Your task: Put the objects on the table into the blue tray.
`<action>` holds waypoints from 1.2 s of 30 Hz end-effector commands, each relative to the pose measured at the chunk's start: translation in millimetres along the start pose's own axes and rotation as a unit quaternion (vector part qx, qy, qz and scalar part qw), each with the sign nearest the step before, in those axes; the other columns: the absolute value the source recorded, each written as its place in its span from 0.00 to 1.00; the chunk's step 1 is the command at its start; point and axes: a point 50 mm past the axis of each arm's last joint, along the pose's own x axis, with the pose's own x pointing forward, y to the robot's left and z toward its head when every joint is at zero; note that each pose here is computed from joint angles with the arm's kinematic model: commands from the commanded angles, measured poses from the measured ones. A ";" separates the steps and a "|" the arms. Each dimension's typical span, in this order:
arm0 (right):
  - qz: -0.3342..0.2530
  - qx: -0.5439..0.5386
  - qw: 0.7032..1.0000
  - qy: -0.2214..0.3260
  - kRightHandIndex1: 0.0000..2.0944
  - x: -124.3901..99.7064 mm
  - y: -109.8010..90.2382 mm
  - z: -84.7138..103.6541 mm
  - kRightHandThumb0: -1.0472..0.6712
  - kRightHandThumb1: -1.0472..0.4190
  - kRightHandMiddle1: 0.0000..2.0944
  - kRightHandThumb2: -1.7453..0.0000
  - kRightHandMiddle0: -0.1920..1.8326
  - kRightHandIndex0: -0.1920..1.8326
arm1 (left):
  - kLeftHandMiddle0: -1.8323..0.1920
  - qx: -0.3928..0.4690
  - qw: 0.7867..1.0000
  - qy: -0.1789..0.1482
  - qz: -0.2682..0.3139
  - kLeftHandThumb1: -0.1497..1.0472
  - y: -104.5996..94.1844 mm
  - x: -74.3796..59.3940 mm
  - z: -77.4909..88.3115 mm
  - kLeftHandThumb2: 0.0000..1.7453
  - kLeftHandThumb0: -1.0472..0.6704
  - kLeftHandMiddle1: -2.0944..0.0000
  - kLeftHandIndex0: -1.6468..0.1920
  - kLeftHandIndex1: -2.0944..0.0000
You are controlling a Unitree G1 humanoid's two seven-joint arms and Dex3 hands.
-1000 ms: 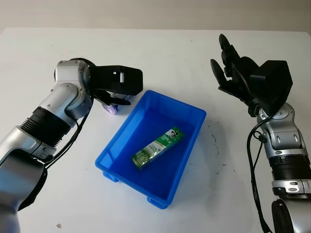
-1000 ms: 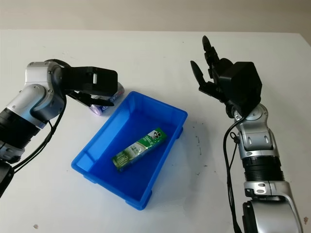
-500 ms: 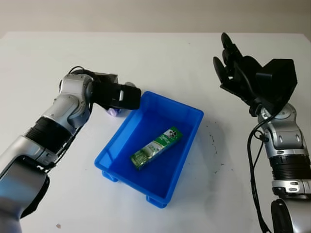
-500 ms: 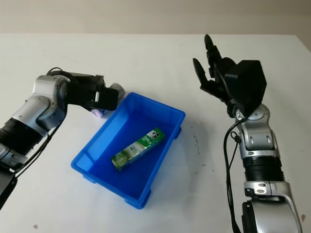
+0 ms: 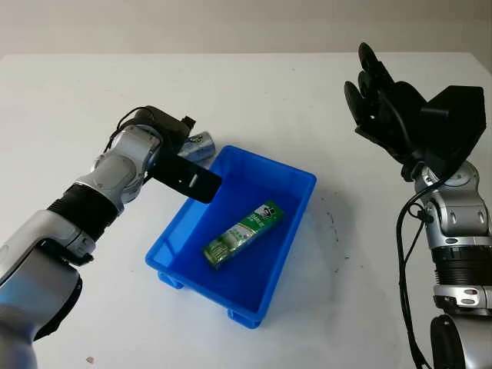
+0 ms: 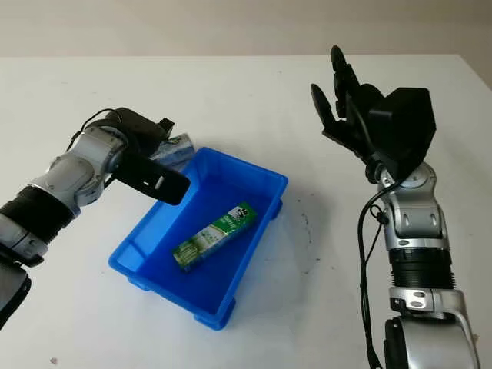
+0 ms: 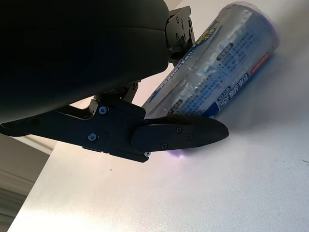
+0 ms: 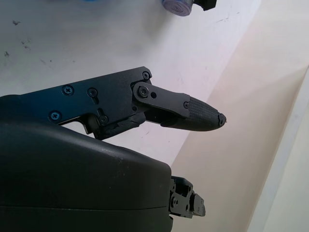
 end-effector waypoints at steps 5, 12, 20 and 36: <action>-0.002 -0.006 1.000 -0.005 0.00 -3.3 -6.9 3.2 0.29 0.00 0.00 0.65 0.00 0.00 | 0.67 0.024 0.998 -0.015 -0.061 1.00 -26.0 5.0 5.4 0.15 0.46 0.00 0.96 0.51; 0.002 -0.008 1.000 -0.003 0.00 -3.3 -9.2 2.8 0.29 0.00 0.00 0.65 0.00 0.00 | 0.79 0.036 0.998 -0.038 0.035 1.00 -6.0 -2.4 -17.7 0.11 0.50 0.00 0.88 0.51; 0.005 -0.011 1.000 -0.002 0.00 -2.2 -10.1 2.1 0.30 0.00 0.00 0.65 0.00 0.00 | 0.70 -0.035 0.982 -0.014 0.184 1.00 42.6 -20.4 -61.7 0.12 0.45 0.00 0.90 0.27; 0.005 -0.020 1.000 0.000 0.00 -0.9 -9.6 0.5 0.30 0.00 0.00 0.64 0.00 0.00 | 0.42 -0.190 0.911 -0.013 0.366 1.00 90.9 -85.3 -114.8 0.19 0.42 0.00 0.60 0.00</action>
